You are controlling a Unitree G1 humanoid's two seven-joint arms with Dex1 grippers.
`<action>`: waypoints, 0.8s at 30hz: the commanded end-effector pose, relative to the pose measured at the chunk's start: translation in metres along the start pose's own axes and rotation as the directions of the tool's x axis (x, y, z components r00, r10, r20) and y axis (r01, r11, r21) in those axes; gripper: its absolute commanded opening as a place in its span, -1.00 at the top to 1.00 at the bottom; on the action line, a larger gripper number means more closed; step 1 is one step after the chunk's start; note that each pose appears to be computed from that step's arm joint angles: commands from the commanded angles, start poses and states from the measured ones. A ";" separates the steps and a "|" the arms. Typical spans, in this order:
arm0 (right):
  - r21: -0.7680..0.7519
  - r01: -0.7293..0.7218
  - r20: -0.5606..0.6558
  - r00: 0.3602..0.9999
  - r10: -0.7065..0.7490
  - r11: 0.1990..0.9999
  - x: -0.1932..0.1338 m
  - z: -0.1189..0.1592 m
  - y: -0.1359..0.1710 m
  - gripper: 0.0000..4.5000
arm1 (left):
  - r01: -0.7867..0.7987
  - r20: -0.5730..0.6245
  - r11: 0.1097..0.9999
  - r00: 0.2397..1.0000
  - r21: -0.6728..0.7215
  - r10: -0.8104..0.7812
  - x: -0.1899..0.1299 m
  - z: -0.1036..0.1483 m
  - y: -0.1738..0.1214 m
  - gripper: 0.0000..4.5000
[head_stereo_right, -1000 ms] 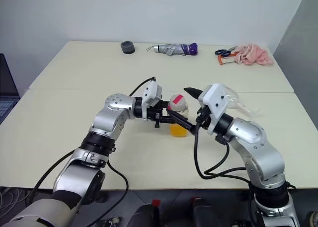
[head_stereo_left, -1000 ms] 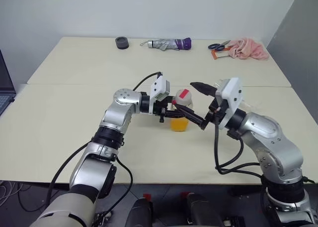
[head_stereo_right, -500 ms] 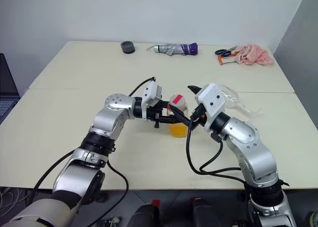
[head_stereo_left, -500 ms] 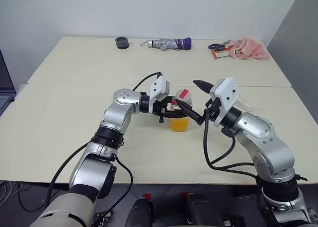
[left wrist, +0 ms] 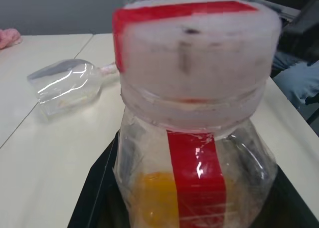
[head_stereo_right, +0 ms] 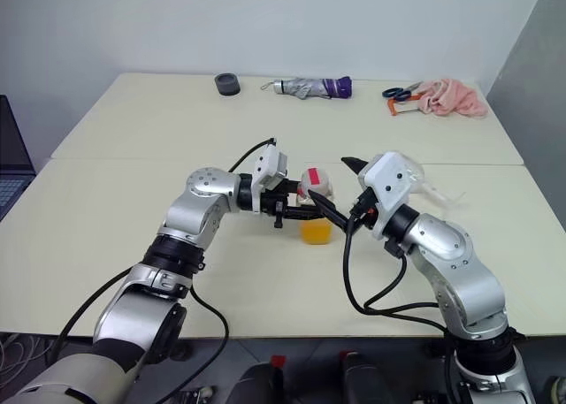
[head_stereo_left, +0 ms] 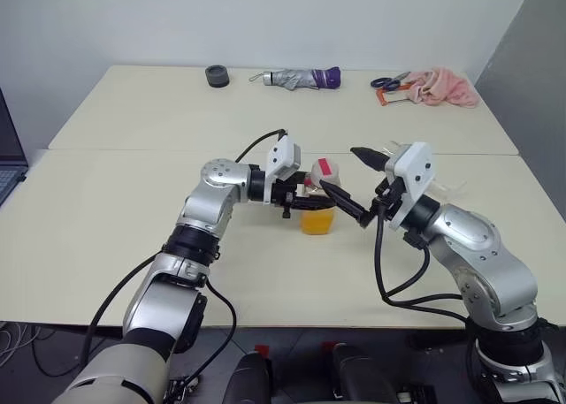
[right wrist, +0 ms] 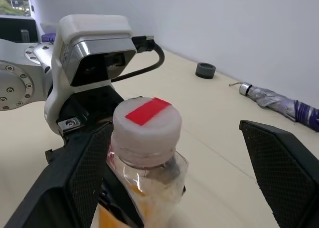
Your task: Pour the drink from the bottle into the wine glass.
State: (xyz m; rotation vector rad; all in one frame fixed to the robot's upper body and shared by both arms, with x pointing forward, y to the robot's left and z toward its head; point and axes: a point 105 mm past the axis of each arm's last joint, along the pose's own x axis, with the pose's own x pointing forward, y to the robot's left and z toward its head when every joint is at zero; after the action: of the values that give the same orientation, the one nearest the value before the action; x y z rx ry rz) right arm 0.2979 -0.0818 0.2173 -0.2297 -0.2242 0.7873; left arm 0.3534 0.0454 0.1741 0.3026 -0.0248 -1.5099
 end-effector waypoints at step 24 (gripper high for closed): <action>-0.049 -0.117 0.052 0.991 0.120 0.992 0.001 0.027 0.024 -0.91 | -0.004 0.025 0.998 1.000 0.065 0.002 -0.005 0.016 0.004 0.20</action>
State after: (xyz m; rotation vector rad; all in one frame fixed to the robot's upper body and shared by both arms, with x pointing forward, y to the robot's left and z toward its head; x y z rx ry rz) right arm 0.2772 -0.0673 0.2261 -0.2462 -0.2248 0.9186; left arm 0.3536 0.0484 0.1737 0.3072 -0.0230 -1.5113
